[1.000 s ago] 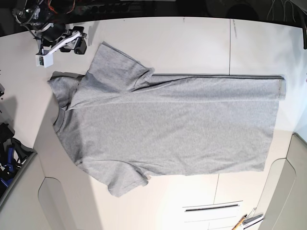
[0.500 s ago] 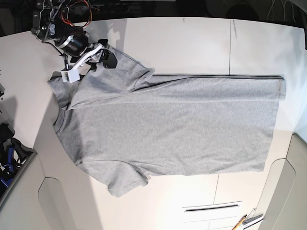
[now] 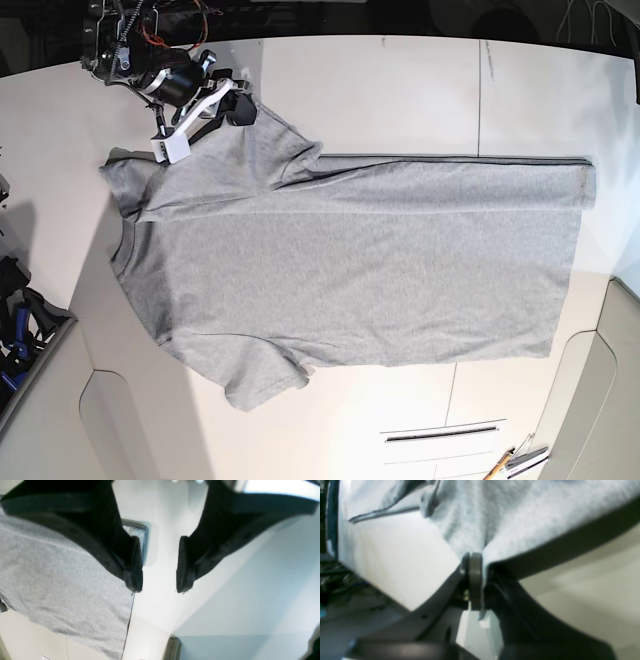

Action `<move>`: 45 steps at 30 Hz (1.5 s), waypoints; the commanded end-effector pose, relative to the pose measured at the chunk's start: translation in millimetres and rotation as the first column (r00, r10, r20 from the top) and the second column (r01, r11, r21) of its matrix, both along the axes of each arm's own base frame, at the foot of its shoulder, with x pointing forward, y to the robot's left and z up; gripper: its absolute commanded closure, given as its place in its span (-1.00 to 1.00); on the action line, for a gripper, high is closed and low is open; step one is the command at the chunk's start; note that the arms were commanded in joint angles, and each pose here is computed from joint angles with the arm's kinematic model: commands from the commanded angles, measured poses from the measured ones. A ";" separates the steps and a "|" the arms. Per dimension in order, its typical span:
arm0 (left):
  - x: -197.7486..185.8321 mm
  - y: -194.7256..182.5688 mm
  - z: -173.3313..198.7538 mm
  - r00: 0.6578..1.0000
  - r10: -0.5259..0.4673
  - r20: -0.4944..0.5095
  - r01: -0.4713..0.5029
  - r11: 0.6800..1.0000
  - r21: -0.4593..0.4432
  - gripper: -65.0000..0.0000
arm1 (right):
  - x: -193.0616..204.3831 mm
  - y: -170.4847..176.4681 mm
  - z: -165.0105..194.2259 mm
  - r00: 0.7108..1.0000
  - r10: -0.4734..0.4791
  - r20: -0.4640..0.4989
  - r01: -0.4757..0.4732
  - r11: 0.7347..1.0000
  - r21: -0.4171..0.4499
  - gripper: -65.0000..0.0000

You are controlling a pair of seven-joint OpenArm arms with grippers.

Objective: Fold the T-shirt properly
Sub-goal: 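Move the right gripper to the shirt edge near the collar and grasp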

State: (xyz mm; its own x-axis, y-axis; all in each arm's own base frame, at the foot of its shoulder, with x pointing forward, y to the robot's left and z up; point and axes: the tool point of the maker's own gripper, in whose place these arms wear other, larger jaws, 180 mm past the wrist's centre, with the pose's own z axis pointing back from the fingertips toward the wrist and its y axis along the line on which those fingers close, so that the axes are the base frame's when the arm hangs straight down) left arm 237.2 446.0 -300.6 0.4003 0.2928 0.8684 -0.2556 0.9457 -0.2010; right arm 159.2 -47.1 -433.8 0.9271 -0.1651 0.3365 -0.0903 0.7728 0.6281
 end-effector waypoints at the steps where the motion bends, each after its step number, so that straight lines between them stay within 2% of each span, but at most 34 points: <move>1: 8.4 4.2 23.0 0.998 -0.019 0.058 0.017 0.999 0.031 0.21 | 1.4 2.3 1.6 1.000 0.030 0.000 -0.030 1.000 -0.002 1.00; 5: 8.5 3.3 22.9 0.998 -0.020 0.058 0.019 1.000 0.024 0.21 | 52.7 7.7 29.6 0.988 0.048 0.148 -0.052 0.998 0.024 1.00; 8: 8.5 3.3 22.9 0.998 -0.020 0.058 0.019 1.000 0.024 0.21 | 96.3 7.4 55.7 0.963 0.035 0.266 -0.042 0.999 0.022 1.00; 10: 8.5 3.3 22.9 0.998 -0.020 0.058 0.019 1.000 0.024 0.21 | 124.4 5.6 74.2 0.936 0.022 0.351 -0.027 1.000 0.010 1.00; 15: 8.5 3.3 22.9 0.998 -0.020 0.058 0.018 1.000 0.023 0.21 | 182.2 0.6 114.1 0.851 0.054 0.522 0.000 0.995 -0.102 1.00; 18: 8.6 3.3 23.0 0.998 -0.020 0.059 0.019 1.000 0.023 0.21 | 204.4 3.7 134.9 0.800 0.085 0.594 0.008 0.988 -0.152 1.00; 20: 8.5 3.3 22.9 0.998 -0.020 0.059 0.019 1.000 0.023 0.21 | 211.4 8.5 142.9 0.783 0.110 0.612 -0.004 0.985 -0.173 1.00; 21: 8.4 3.3 22.7 0.998 -0.020 0.057 0.019 1.000 0.023 0.21 | 213.2 10.9 145.9 0.777 0.118 0.618 -0.010 0.985 -0.175 0.75; 23: 8.1 3.0 21.8 0.998 -0.021 0.052 0.020 1.000 0.022 0.21 | 213.8 12.7 147.0 0.774 0.123 0.621 -0.014 0.984 -0.177 0.25; 24: 7.9 2.9 21.3 0.999 -0.022 0.049 0.021 1.000 0.021 0.21 | 213.6 12.8 146.9 0.774 0.123 0.621 -0.015 0.984 -0.177 0.08; 25: 7.7 2.7 21.0 0.999 -0.022 0.047 0.021 1.000 0.021 0.21 | 213.3 12.6 146.3 0.776 0.124 0.619 -0.015 0.984 -0.178 0.00; 27: 7.7 2.7 21.0 0.999 -0.022 0.047 0.021 1.000 0.021 0.21 | 211.8 12.0 143.8 0.783 0.130 0.609 -0.020 0.983 -0.185 0.00; 29: 7.8 2.6 21.0 0.999 -0.023 0.047 0.022 1.000 0.020 0.21 | 207.3 10.6 136.5 0.804 0.156 0.574 -0.041 0.977 -0.209 0.01; 31: 8.1 -1.6 20.6 0.998 -0.039 0.048 0.039 0.999 0.000 0.21 | 201.7 6.1 126.6 0.829 0.187 0.527 -0.063 0.967 -0.246 0.22; 34: 11.0 -15.8 21.5 0.994 -0.083 0.069 0.088 0.993 -0.073 0.23 | 199.0 -10.1 116.4 0.857 0.187 0.480 -0.045 0.955 -0.292 0.95; 35: 12.5 -20.6 21.2 0.993 -0.094 0.075 0.101 0.990 -0.095 0.30 | 199.6 -17.4 115.9 0.863 0.166 0.477 -0.023 0.956 -0.291 1.00; 37: 16.2 -29.9 17.6 0.990 -0.121 0.069 0.128 0.986 -0.110 0.62 | 200.5 -34.3 118.1 0.870 0.107 0.482 0.033 0.961 -0.273 1.00; 40: 22.0 -48.2 8.7 0.983 -0.179 0.038 0.182 0.976 -0.118 1.00 | 197.1 -63.7 125.8 0.864 0.016 0.503 0.126 0.961 -0.247 1.00; 45: 40.5 -87.6 -0.8 0.948 -0.315 -0.037 0.313 0.949 -0.046 1.00 | 182.0 -106.6 124.7 0.859 -0.082 0.506 0.239 0.937 -0.254 1.00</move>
